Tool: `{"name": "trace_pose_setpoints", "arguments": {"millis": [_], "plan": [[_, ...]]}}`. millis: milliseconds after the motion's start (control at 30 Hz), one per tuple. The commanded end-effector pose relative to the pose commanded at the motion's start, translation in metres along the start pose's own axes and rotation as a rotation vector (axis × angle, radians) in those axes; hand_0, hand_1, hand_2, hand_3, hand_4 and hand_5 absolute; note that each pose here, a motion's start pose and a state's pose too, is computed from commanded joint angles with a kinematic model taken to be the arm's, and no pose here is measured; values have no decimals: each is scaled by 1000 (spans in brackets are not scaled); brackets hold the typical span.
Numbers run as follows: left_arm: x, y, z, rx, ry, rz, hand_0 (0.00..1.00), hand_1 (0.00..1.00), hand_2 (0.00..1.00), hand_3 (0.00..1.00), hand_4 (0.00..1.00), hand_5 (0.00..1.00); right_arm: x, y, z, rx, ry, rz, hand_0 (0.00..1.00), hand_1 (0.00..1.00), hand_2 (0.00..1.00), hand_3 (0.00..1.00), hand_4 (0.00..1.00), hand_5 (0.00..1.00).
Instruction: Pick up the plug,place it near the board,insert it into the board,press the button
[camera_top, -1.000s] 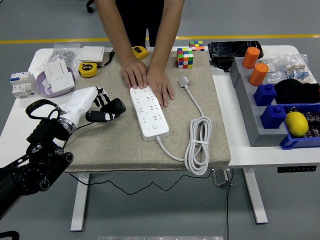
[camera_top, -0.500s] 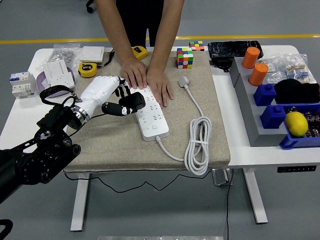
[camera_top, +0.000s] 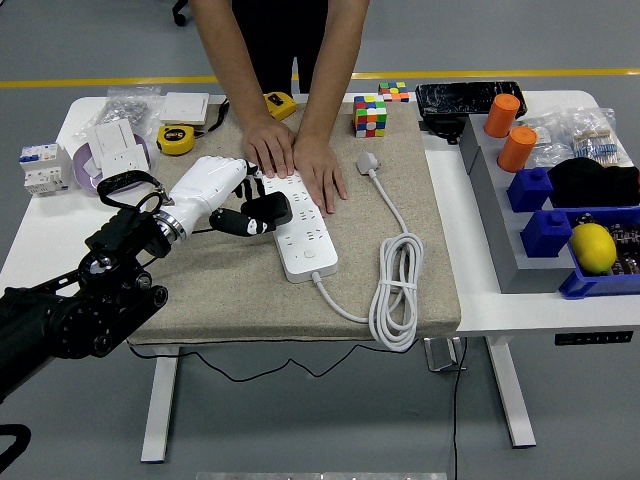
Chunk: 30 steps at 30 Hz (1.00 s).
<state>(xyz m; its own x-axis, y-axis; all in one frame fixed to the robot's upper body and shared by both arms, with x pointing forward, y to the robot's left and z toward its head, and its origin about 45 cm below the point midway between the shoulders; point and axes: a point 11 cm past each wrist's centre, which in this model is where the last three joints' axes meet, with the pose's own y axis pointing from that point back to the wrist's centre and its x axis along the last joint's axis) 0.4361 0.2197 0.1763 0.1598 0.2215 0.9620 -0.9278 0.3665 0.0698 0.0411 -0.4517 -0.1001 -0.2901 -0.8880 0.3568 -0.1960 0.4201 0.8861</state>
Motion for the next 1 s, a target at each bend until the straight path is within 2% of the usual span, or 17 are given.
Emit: {"name": "trace_pose_setpoints", "arguments": {"millis": [267,567,833,1000], "plan": [[-3,2,-9,23,0,-7,454,413,350,359,576,125,0,0,1,-3,0,1,962,900,848,875,998,940],[-5,-1,-1,9,18,-7,456,415,351,360,580,128,0,0,-2,3,0,0,962,899,849,876,998,940],[-1,-3,-4,32,71,15,456,418,351,360,581,128,0,0,1,-5,4,-1,962,899,849,876,998,941],[-7,-3,-4,43,102,0,457,420,351,360,582,129,0,0,1,-4,7,0,962,899,849,876,998,941]]}}
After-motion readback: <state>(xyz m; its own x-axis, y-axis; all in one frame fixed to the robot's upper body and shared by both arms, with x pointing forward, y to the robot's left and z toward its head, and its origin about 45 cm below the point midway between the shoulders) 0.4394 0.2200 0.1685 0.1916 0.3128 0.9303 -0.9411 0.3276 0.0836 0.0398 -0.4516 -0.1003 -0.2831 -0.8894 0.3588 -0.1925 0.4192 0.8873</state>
